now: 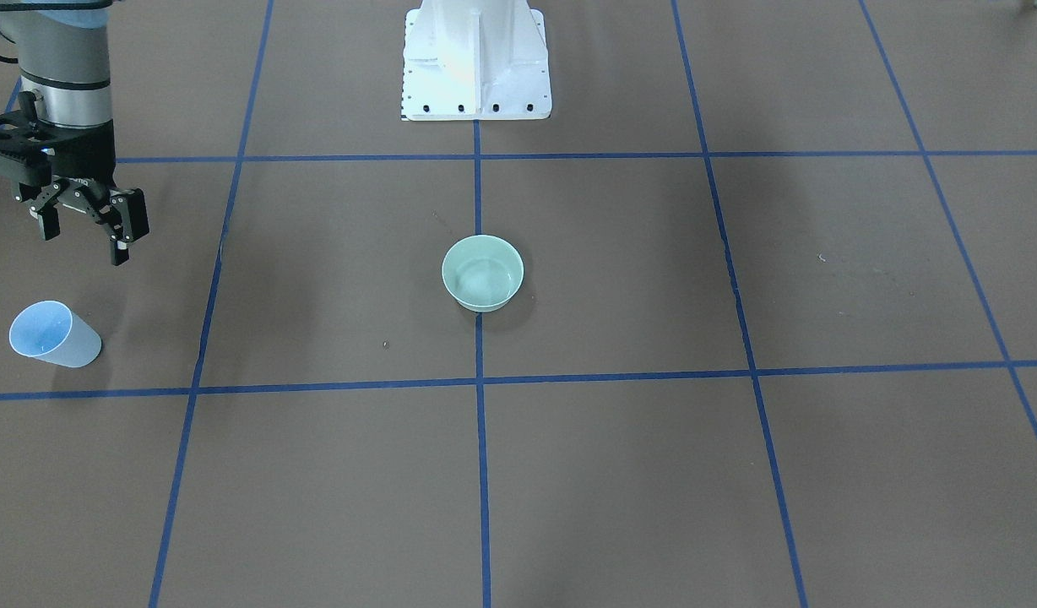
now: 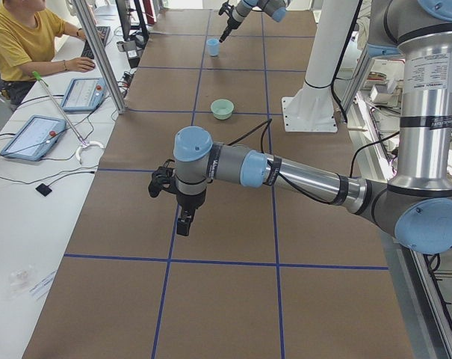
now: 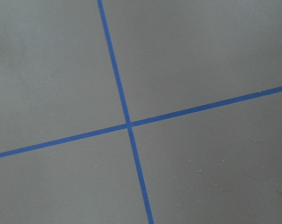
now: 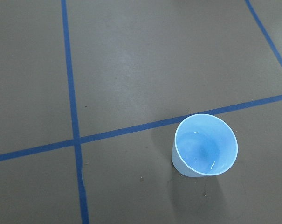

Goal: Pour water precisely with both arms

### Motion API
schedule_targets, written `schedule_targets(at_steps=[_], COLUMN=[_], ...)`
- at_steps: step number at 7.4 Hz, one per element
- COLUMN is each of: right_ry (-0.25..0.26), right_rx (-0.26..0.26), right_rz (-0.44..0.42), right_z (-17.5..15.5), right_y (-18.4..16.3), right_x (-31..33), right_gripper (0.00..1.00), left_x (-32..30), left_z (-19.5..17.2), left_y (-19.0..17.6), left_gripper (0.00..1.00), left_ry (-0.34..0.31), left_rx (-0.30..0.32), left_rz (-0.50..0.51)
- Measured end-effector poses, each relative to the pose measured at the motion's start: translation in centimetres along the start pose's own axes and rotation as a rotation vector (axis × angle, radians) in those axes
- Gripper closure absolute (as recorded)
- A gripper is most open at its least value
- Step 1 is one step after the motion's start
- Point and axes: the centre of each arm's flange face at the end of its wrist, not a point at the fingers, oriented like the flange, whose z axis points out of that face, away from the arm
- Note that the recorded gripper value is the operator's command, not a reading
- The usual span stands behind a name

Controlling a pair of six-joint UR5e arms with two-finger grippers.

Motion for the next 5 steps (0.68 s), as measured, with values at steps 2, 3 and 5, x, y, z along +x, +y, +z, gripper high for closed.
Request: schedule_targets(at_steps=[2,3,5], right_ry=[0.08,0.099,0.122], right_rx=[0.181,0.246,0.342], right_rz=[0.082,0.113,0.157], right_z=[3.9,5.8,9.2], right_y=[4.0,5.2,6.8], right_x=[0.0,0.2,-1.2], right_gripper=[0.01,0.01,0.01], left_x=[-1.2,-1.4,-1.5], left_z=[0.2,0.2,0.2], left_y=[1.1,1.3,1.9], left_gripper=[0.0,0.0,0.0], left_ry=[0.002,0.003,0.004], left_rx=[-0.006,-0.006,-0.008], left_rz=[-0.027,-0.03,-0.033])
